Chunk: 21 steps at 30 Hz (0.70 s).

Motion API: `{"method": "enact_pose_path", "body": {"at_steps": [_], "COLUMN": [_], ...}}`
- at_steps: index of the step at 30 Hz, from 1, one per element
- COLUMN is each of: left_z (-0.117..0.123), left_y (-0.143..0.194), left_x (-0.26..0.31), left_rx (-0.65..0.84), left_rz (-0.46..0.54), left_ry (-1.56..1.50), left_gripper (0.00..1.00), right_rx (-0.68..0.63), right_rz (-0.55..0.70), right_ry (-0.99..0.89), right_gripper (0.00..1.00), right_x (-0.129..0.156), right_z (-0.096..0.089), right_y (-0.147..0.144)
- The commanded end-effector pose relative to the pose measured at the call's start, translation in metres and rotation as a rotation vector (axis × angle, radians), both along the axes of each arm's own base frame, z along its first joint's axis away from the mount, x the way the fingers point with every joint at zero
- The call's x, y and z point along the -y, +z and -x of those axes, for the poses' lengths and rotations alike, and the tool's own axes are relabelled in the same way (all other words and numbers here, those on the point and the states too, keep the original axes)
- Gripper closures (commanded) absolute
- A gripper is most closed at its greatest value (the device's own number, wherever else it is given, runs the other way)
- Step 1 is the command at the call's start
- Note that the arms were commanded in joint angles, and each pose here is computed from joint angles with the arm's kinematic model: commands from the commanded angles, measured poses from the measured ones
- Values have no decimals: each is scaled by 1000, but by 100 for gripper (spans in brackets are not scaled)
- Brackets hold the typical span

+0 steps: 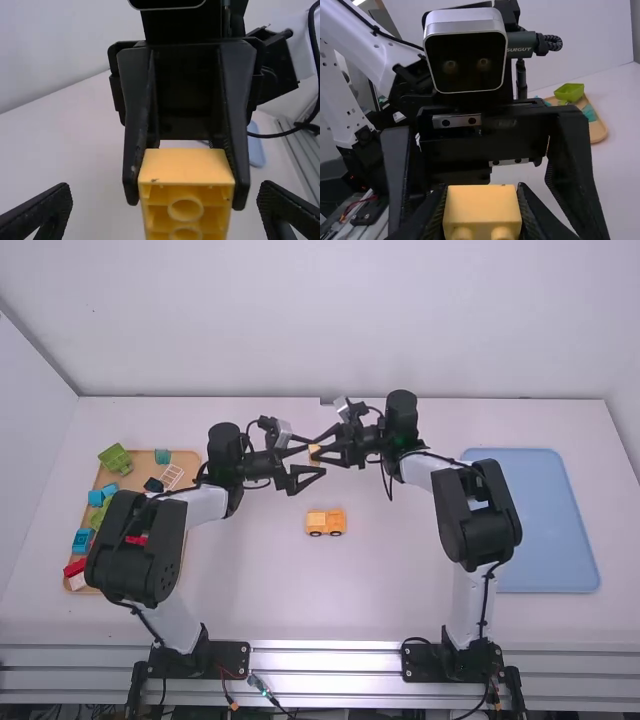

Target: Assemble lego blocks to make yellow taxi

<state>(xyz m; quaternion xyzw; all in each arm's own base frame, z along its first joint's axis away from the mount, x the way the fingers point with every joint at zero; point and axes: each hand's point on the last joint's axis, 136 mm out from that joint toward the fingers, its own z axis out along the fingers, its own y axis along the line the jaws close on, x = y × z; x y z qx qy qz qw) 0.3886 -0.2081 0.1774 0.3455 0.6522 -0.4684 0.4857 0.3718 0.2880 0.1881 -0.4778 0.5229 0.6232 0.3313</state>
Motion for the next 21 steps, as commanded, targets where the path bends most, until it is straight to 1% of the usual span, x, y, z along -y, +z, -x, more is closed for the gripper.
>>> {"method": "enact_pose_path", "body": {"at_steps": [1,2,4,5,6,7,8,9,11,13,14,16,17,18,19,20,21], "left_z": [-5,-5,-6,-6,-4,-3,-2,-1,0,-3,-6,-13,-15,-16,-18,-19,-19], "left_y": [5,5,0,0,-6,-8,-12,-14,-20,-25,-28,-33,-33,-34,-35,-35,-35], "left_x": [0,-1,-4,-4,-3,-3,-2,-2,-3,-5,-7,-11,-12,-12,-13,-14,-14], "left_rx": [5,2,-27,-28,-31,-30,-27,-25,-19,-27,-37,-51,-52,-53,-52,-51,-50], "left_rz": [5,4,-1,-1,-17,-26,-37,-44,-66,-85,-95,-116,-120,-125,-129,-132,-132], "left_ry": [5,6,14,14,9,6,0,-2,-3,20,44,96,106,116,128,135,135], "left_gripper": [1,1,1,1,1,1,1,1,1,1,1,1,1,1,1,1,1], "right_rx": [2,0,-31,-34,-62,-76,-91,-103,-112,-101,-75,4,22,47,79,96,107], "right_rz": [6,8,36,39,79,108,157,201,358,516,609,802,848,924,1044,1131,1162], "right_ry": [-68,-89,-243,-256,-378,-434,-510,-562,-695,-775,-793,-776,-767,-748,-713,-672,-653], "right_gripper": [88,89,90,90,92,93,94,95,95,95,95,95,95,95,94,94,93], "right_x": [0,1,11,12,22,27,36,42,61,79,87,101,105,111,122,129,132], "right_z": [-14,-18,-47,-50,-71,-79,-90,-96,-104,-101,-94,-75,-70,-61,-46,-34,-30], "right_y": [-2,-2,-9,-10,-21,-29,-38,-46,-67,-79,-83,-91,-93,-96,-103,-109,-112]}}
